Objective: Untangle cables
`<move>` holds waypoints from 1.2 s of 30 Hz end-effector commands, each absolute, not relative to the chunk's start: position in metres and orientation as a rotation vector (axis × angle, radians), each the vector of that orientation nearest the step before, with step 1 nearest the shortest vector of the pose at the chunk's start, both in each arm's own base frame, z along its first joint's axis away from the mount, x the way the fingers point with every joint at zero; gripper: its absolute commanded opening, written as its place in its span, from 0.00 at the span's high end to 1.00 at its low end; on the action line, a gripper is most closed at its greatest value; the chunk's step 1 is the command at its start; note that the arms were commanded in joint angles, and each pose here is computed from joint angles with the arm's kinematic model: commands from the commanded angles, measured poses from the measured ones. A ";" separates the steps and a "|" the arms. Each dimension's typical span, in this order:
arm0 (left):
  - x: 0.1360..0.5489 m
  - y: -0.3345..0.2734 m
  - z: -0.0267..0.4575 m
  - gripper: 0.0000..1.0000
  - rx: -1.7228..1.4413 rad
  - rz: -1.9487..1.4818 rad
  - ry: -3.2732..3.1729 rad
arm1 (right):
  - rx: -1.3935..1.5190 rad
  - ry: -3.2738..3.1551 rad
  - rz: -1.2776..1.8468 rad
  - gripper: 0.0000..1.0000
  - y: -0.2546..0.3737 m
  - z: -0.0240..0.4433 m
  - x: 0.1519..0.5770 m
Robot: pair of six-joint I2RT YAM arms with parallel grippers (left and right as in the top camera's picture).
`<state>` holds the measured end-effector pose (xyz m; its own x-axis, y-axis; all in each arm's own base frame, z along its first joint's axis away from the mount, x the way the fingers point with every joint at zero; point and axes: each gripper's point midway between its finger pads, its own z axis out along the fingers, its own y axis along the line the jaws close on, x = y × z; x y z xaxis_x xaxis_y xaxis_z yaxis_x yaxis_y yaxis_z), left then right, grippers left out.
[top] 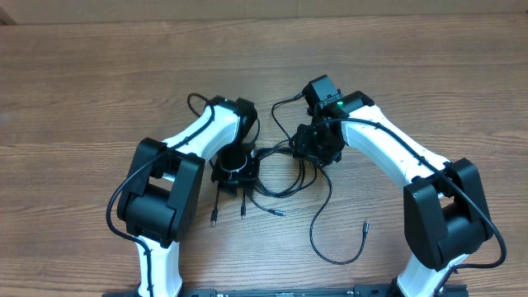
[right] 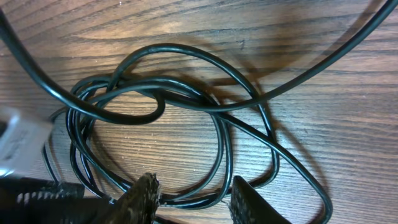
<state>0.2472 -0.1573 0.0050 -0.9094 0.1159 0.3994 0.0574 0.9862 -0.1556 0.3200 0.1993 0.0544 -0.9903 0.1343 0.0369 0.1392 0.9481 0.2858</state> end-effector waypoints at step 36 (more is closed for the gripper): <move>0.322 -0.112 0.048 0.54 0.063 0.180 -2.878 | -0.210 -3.091 -0.474 0.63 0.202 0.055 0.324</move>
<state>0.3254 -0.0952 0.0469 -0.9695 -0.0562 0.2387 -0.0683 0.9967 -0.0429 0.3217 0.1998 0.0546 -0.9908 0.1319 0.0292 0.1347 0.9480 0.2885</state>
